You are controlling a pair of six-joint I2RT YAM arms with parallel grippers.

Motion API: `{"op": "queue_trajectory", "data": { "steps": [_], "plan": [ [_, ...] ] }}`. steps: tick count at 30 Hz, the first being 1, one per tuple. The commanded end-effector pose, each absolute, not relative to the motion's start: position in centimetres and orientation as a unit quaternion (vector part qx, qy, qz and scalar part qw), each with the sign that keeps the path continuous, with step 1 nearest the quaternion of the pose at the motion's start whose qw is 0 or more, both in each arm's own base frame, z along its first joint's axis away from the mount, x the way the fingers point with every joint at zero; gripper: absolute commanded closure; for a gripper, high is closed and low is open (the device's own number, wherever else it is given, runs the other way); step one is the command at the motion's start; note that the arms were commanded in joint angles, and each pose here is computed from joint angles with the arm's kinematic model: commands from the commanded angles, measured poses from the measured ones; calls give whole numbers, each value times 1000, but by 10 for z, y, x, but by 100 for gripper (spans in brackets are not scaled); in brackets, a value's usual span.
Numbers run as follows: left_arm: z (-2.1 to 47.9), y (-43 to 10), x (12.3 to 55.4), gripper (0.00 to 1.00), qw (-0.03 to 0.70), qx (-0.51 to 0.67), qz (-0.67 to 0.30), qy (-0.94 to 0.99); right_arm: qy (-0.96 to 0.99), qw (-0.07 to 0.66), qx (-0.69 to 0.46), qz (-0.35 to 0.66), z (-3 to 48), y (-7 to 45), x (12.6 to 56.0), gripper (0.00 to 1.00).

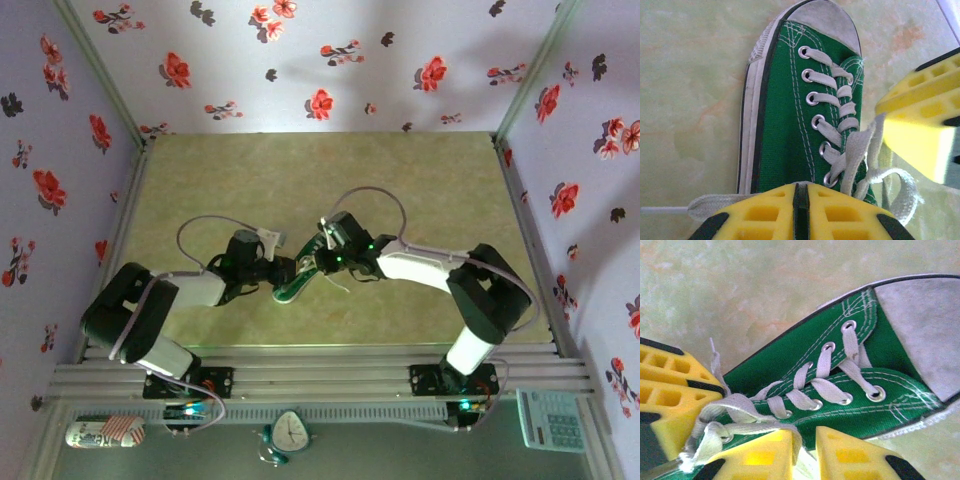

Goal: Tie the shoes

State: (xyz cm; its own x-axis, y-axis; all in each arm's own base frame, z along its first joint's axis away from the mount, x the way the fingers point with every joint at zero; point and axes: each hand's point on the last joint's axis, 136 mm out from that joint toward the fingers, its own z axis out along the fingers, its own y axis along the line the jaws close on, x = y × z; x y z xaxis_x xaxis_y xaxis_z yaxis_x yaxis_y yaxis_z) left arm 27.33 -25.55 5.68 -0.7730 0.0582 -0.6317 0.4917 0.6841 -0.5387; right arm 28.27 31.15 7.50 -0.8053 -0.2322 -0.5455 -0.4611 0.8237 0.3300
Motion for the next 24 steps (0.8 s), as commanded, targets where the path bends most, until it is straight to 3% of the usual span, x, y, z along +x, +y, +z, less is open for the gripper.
{"op": "queue_trajectory", "data": {
  "steps": [1, 7, 11, 24],
  "plan": [
    [68, -267, 277, 85, 308, 171, -379, 856, 917, 285, -165, 227, 94, 299, 289, 76],
    [70, -268, 276, 85, 310, 172, -381, 854, 918, 303, -50, 251, 101, 281, 283, 71],
    [70, -268, 277, 85, 310, 172, -381, 854, 903, 294, 11, 314, 107, 295, 270, 66],
    [69, -270, 275, 86, 309, 176, -382, 853, 889, 220, 90, 392, 79, 322, 253, 60]
  ]
}}
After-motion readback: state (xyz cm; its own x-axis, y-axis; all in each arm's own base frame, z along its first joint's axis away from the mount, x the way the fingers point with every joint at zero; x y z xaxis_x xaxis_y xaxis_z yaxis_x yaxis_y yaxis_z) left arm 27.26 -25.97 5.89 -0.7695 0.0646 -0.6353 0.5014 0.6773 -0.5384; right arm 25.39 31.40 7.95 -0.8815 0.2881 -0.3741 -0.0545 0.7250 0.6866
